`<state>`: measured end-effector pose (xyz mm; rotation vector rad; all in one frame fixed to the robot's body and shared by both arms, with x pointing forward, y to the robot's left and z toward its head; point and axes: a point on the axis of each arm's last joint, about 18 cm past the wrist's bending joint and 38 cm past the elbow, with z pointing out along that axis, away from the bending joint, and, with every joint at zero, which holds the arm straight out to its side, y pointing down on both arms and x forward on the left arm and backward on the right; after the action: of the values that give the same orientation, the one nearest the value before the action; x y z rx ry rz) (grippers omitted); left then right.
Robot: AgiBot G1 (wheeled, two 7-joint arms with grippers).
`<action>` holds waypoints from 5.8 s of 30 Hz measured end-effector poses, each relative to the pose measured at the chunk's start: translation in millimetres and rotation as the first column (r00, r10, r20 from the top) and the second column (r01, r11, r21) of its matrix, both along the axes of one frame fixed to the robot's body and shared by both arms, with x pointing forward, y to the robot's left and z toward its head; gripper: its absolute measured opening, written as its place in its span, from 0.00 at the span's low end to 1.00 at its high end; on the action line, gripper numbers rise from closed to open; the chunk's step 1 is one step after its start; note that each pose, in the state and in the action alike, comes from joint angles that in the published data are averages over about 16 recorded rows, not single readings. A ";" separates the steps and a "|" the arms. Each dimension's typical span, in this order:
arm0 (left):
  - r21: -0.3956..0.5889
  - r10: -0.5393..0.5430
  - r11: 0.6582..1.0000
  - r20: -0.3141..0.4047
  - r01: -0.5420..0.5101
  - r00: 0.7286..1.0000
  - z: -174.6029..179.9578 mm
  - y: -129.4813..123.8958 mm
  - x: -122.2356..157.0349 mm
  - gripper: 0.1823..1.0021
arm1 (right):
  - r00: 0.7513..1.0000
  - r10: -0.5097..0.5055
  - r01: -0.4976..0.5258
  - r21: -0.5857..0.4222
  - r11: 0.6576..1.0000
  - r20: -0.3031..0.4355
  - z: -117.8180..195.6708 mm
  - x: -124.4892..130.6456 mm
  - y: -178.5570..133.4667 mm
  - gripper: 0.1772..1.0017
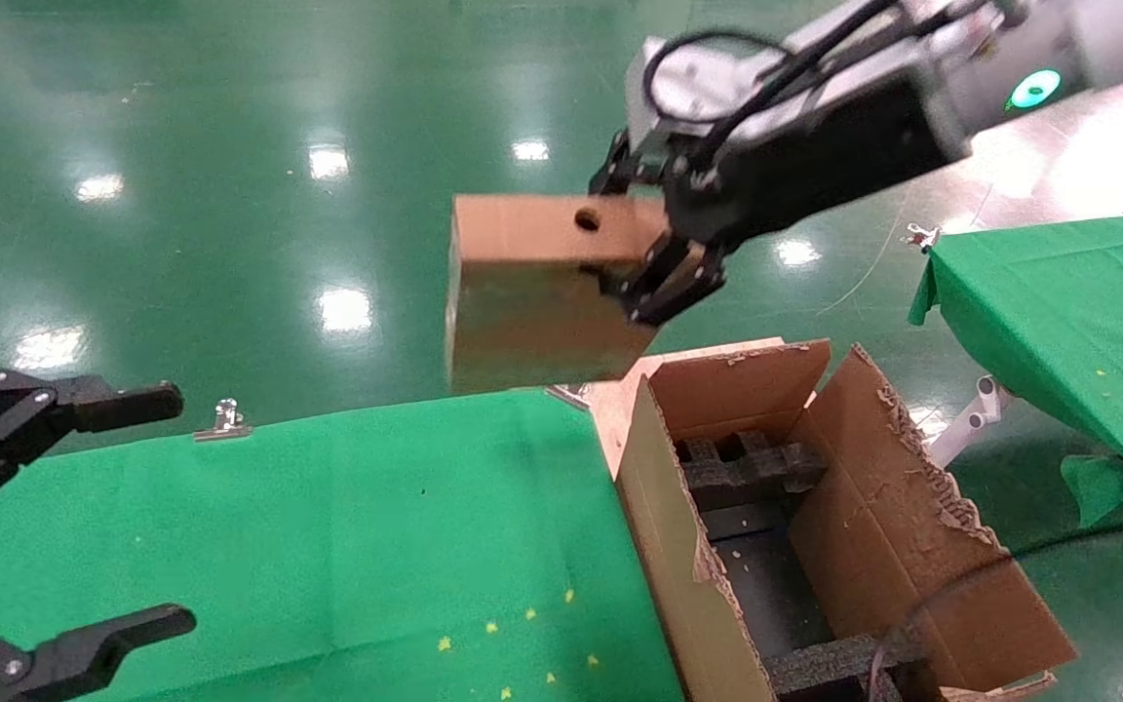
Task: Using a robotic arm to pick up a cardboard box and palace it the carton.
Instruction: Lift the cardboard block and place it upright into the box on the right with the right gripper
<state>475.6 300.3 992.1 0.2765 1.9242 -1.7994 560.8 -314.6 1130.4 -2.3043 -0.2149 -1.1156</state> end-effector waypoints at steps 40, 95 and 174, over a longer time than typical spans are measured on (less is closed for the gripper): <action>-0.001 0.000 1.000 0.000 0.000 1.000 0.0 0.1 0.1 1.00 | 0.775 -0.586 0.619 0.098 0.779 -0.236 -79.7 -89.2 -197.3 0.18; -0.001 0.001 1.000 0.000 -0.001 1.000 0.1 0.3 0.3 1.00 | 0.240 -0.781 0.949 0.310 0.062 -0.576 -192.7 -21.3 -212.0 0.17; -0.002 0.001 1.000 -0.001 -0.001 1.000 0.0 0.4 0.5 1.00 | 0.126 -0.774 0.985 0.168 0.026 -0.621 -342.3 52.8 -183.8 0.26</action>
<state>476.1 300.7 992.1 0.2742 1.9230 -1.8006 613.6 -498.5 788.1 -1.7982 1.8591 -0.9354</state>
